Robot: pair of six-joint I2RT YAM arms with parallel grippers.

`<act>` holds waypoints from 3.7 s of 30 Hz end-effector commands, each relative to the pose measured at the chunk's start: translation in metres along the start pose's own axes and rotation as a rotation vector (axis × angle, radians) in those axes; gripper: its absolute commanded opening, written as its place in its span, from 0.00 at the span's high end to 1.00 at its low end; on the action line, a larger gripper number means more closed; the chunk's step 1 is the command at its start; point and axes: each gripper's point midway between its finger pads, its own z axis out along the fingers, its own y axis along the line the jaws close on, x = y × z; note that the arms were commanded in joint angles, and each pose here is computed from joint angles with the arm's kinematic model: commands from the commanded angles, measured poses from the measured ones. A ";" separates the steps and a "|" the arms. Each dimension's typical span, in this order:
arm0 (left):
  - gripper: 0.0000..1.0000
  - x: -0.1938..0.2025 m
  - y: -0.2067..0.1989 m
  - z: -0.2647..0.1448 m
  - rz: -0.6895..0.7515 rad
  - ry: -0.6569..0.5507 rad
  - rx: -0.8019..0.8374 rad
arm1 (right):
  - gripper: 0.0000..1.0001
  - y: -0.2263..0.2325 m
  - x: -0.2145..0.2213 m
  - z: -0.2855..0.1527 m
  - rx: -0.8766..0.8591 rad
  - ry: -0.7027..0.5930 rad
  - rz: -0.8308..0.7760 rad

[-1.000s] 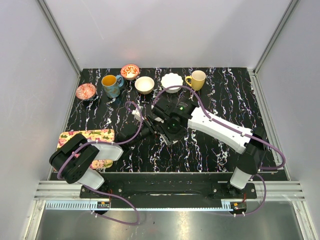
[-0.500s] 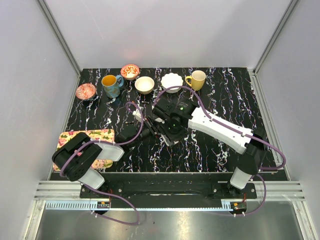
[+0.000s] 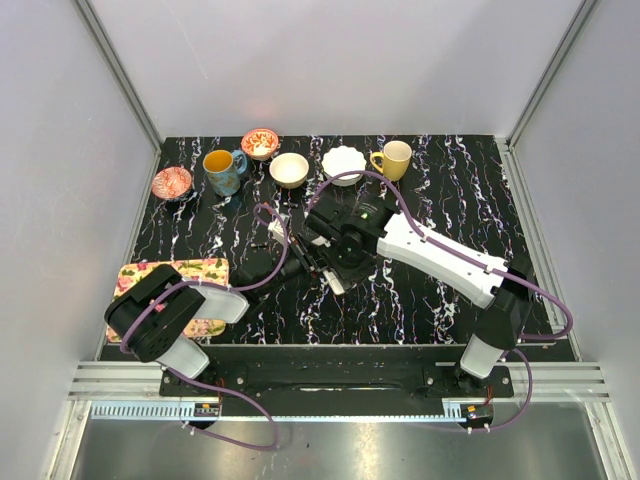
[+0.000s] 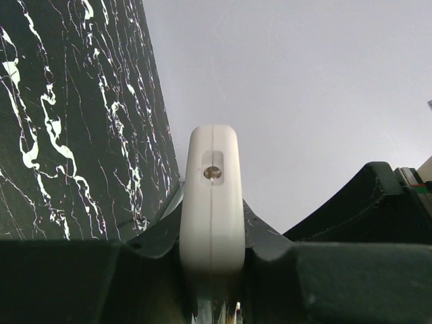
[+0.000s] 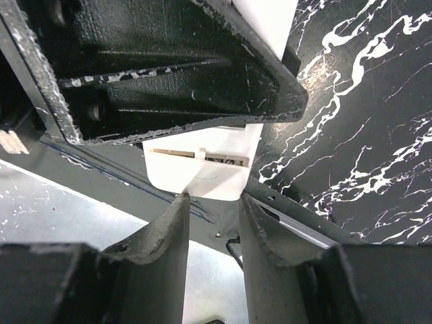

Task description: Load the batteries into the remote control

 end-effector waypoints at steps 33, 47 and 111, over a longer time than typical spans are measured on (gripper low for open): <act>1.00 0.001 -0.060 -0.006 -0.010 0.001 0.230 | 0.79 0.006 -0.030 -0.010 0.010 -0.135 0.010; 1.00 0.000 -0.052 -0.004 -0.035 -0.008 0.216 | 0.78 0.007 -0.031 -0.021 -0.004 -0.157 0.023; 1.00 0.005 -0.090 -0.019 -0.004 0.030 0.342 | 0.15 0.010 -0.017 -0.046 -0.760 -0.618 0.536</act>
